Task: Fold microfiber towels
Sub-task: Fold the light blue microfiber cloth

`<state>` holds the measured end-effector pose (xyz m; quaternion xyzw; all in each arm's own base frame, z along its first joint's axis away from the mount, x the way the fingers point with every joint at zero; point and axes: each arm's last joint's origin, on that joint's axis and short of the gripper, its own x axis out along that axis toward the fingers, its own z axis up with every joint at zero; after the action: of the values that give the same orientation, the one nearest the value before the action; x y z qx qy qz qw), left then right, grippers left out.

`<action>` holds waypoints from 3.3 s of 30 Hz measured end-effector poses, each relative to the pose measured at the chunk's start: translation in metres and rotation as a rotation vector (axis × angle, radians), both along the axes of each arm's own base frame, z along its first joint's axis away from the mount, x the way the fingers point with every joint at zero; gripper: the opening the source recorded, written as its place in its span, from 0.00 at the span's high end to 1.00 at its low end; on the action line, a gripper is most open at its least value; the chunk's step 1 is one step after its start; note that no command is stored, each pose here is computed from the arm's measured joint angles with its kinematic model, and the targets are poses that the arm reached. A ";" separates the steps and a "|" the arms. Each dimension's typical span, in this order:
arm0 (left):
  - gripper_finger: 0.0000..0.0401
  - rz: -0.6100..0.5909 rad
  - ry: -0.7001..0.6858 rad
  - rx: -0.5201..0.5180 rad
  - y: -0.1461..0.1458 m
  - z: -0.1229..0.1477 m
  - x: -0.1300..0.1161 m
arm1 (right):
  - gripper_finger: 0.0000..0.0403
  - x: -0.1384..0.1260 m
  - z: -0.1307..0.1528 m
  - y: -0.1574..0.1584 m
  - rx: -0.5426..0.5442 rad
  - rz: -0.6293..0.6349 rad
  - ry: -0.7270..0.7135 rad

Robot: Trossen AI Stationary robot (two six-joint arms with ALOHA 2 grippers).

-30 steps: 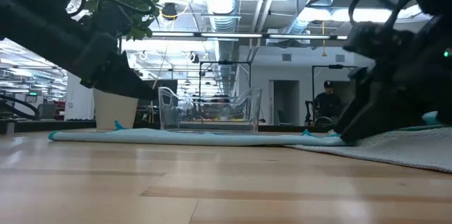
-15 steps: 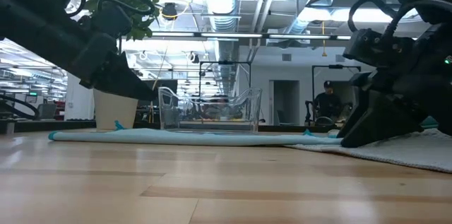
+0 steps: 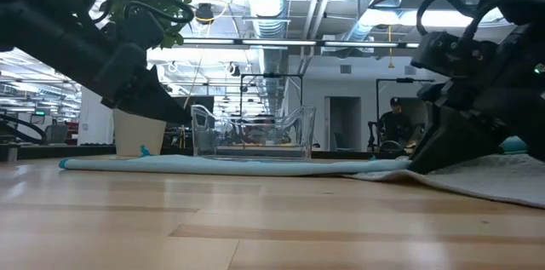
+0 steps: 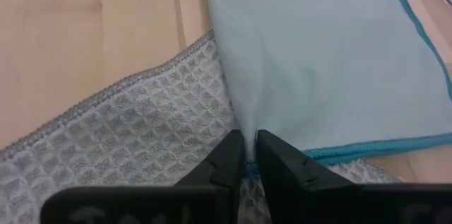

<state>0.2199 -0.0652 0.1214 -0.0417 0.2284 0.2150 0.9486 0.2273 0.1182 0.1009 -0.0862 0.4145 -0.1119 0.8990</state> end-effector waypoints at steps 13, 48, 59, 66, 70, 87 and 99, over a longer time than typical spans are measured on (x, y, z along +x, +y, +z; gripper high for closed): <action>0.69 -0.012 0.007 0.010 0.000 0.000 0.000 | 0.86 0.019 0.025 0.009 -0.103 0.067 0.080; 0.69 -0.006 0.008 0.024 0.000 0.000 0.000 | 0.92 0.095 0.070 -0.045 -0.054 0.303 -0.266; 0.69 0.001 -0.004 0.002 0.000 0.001 0.000 | 0.92 0.130 0.046 -0.037 -0.071 0.389 -0.228; 0.69 0.002 -0.007 -0.002 0.000 0.001 0.000 | 0.93 0.158 0.038 -0.024 -0.094 0.476 -0.188; 0.69 0.002 -0.004 0.000 0.000 0.000 0.000 | 0.92 0.162 0.037 -0.030 -0.062 0.448 -0.190; 0.69 0.014 -0.015 -0.046 0.000 0.000 0.000 | 0.92 0.159 0.059 -0.045 -0.159 0.131 -0.249; 0.69 0.025 -0.008 -0.104 -0.001 -0.002 -0.001 | 0.92 0.164 0.043 -0.039 -0.106 0.162 -0.269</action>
<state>0.2186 -0.0658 0.1190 -0.0945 0.2348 0.2147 0.9433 0.3913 0.0794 0.1443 -0.1510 0.2755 -0.0715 0.9467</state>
